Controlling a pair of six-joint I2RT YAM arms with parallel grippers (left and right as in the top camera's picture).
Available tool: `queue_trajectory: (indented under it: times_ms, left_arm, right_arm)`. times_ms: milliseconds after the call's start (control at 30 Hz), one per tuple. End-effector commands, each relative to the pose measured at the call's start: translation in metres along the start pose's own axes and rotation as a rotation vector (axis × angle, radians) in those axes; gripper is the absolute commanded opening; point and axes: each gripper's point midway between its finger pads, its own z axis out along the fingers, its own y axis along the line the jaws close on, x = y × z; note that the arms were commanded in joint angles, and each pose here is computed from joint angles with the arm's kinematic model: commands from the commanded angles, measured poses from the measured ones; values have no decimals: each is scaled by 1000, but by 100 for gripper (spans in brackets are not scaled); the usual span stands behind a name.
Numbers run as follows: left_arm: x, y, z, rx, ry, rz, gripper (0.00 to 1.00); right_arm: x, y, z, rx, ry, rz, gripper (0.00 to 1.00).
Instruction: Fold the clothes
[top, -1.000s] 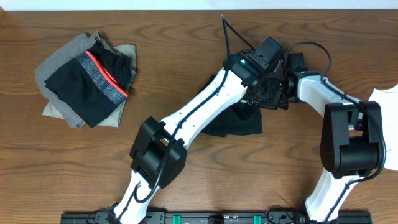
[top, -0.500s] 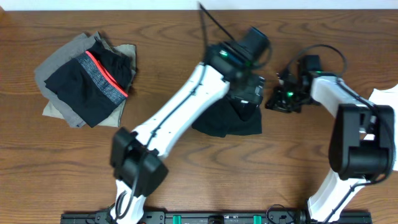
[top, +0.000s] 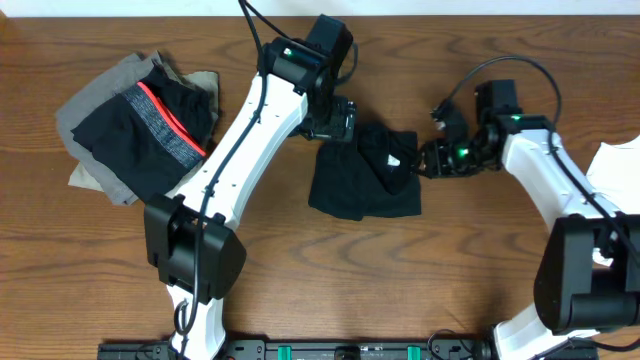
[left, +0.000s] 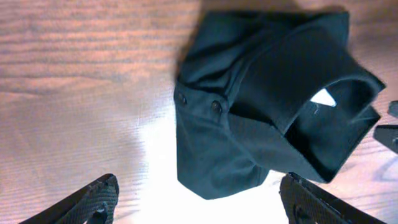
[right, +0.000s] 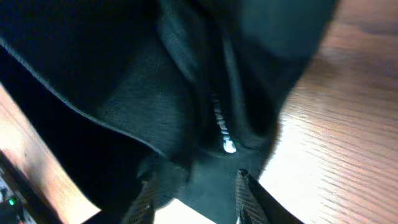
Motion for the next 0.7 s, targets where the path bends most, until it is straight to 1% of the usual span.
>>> queue_trajectory:
  times_ms: [0,33,100,167,200,400,533,667]
  left_arm:
    - [2,-2,6,7,8,31,84]
    - [1,-2,6,8,6,31,84]
    - [0,-3,6,10,1,31,84]
    - [-1,-3,6,12,-5,31,85]
    - [-1,-3,6,12,-5,31,85]
    - [-1,-3,6,12,-5,31,85]
    - [-2,-3,6,13,-9,32,85]
    - [-4,-4,6,15,-16,32,85]
  right_arm:
    - [3,6,11,6,26,-9,32]
    - [3,8,13,4,28,-17,27]
    - [2,12,15,4,24,-28,11]
    - [-1,13,16,4,15,-38,3]
    - [-2,12,16,7,11,-36,1]
    - [-7,-8,6,84,-18,3,1]
    - [-18,-20,-16,126,-88,15,1]
    - [-28,-22,-37,137,-158,13,1]
